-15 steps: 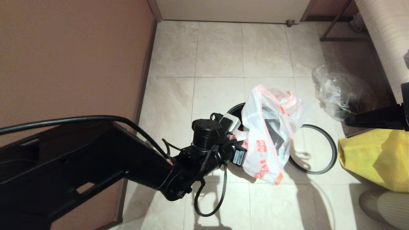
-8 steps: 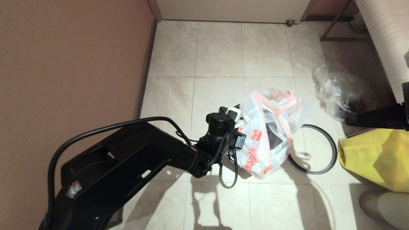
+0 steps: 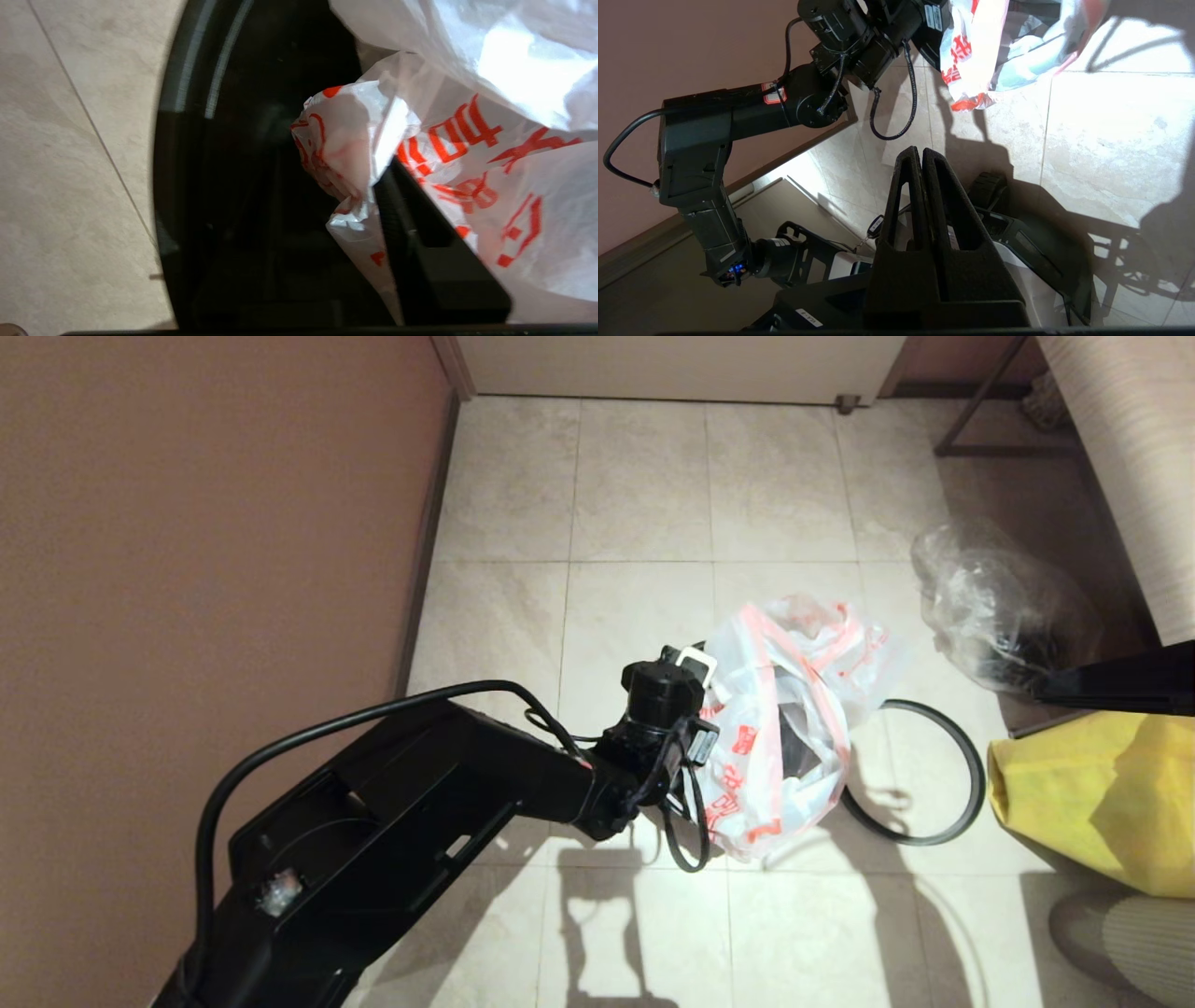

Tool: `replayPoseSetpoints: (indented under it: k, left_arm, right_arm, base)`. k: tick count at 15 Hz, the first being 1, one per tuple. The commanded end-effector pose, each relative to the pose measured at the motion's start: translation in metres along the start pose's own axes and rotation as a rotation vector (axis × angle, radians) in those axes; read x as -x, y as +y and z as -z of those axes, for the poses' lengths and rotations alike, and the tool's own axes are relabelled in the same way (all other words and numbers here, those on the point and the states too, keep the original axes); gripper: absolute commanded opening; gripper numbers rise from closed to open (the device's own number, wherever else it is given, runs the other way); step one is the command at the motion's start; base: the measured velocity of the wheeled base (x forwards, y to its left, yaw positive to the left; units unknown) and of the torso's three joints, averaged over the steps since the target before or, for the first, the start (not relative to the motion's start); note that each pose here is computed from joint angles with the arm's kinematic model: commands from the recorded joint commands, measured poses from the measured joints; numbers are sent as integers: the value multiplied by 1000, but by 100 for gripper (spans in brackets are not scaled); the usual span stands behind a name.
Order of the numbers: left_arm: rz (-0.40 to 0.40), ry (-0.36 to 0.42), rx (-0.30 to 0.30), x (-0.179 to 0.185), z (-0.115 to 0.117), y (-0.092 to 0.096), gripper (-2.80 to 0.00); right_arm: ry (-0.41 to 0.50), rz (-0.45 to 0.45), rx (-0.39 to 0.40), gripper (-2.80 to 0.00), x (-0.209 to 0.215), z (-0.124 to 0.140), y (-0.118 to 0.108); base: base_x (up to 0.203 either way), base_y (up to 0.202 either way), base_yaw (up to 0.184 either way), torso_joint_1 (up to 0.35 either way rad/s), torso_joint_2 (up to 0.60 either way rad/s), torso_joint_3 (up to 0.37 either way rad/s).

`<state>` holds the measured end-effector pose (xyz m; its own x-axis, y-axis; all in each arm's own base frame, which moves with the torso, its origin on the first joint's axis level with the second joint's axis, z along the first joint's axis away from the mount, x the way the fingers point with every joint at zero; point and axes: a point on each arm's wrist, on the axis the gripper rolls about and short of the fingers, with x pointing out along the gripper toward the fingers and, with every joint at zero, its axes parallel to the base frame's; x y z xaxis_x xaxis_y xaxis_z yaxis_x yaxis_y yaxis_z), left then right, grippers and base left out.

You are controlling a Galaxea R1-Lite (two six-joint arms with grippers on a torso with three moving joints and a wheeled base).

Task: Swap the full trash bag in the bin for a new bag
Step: Put the new garbage bag on the trash can

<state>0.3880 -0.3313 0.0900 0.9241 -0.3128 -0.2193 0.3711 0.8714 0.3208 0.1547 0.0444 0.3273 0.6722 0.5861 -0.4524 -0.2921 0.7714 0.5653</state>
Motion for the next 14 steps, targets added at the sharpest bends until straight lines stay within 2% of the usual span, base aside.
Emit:
replayPoseSetpoints:
  k: [1,5,9,11,14]
  left_arm:
    - [10,-13,-2,10,-9,-3,0]
    - [60,-13,-16,59,-30,-3,0]
    - [50,36,-31,98,-34,16,0]
    - [47,25,12,116,-49,24,0]
    - [90,48,90,143,-71,23,0]
  right_arm:
    - [-7,-7,3,-280,6,2,2]
    - [-10,-24,12,-280,17,9,7]
    - [34,-23,0,-280,10,16,4]
    - [62,-14,-9,-280,4,20,0]
    - [93,12,-65,-280,-4,25,-8]
  base:
    - [0,0,0,0,0,0]
    - [0,0,0,0,0,0]
    - [0,0,0,0,0,0]
    - [0,0,0,0,0,0]
    - [0,0,0,0,0,0]
